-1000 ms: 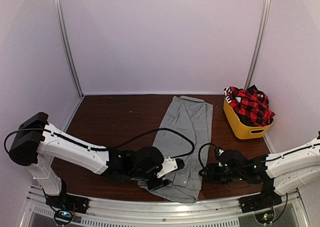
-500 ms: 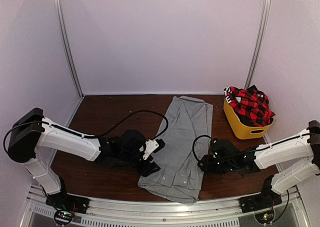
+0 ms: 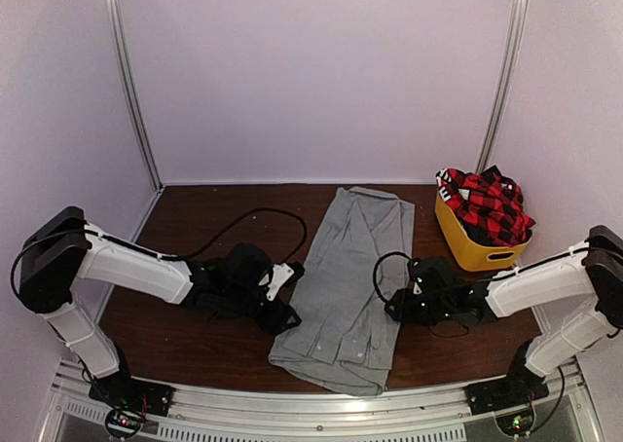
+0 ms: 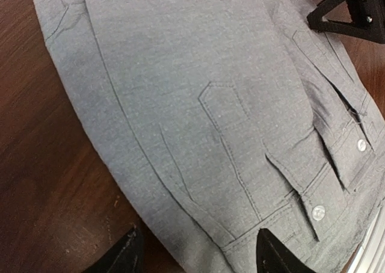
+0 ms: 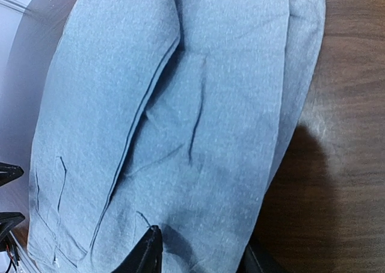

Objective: Fold and stack the long sleeve shirts
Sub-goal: Move the rectangle-folded shirt to the center of the board.

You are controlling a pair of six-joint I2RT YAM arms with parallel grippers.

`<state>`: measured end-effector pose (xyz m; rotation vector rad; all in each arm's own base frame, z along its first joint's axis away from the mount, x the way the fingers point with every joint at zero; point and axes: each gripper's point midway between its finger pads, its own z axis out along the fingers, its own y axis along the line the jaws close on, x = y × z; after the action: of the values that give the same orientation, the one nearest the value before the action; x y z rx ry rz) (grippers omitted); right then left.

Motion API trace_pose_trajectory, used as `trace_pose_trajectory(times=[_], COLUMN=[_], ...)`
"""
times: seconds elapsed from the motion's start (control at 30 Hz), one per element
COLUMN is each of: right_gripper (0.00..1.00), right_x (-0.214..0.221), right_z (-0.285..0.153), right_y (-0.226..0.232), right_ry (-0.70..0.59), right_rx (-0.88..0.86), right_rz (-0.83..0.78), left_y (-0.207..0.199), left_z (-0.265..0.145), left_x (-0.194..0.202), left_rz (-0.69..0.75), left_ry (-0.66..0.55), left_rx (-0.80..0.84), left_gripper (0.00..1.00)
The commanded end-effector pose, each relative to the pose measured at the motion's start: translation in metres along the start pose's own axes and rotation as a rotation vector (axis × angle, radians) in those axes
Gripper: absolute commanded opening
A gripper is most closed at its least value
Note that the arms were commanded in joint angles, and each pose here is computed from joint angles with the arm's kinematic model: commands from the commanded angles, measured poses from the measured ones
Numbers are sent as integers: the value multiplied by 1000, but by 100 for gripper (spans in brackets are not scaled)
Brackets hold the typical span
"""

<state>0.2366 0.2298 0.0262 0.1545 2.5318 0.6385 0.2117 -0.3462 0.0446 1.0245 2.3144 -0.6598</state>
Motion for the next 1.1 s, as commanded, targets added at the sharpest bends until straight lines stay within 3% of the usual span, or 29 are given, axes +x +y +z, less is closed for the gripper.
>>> trace_pose_trajectory(times=[0.0,0.33,0.63,0.9,1.07], right_gripper=[41,32,30,54,70], right_x=[9,-18,-54,-74,-62], right_z=[12,38,57,22,-16], right_y=[-26,-44,-50,-42,-27], right_ry=[77,104,102,37,-6], right_rx=[82,147,164,167,153], right_rz=[-39,-68,-88,-167,-256], left_y=[2,9,20,18,24], left_z=[5,29,47,17,-13], left_x=[-8,-5,-31,-60,-62], left_rz=[-46,-76,-83,-22,-8], left_ry=[6,72,62,-38,-118], left_rx=[25,-1,-28,-40,-92], left_gripper=[65,62,62,69,88])
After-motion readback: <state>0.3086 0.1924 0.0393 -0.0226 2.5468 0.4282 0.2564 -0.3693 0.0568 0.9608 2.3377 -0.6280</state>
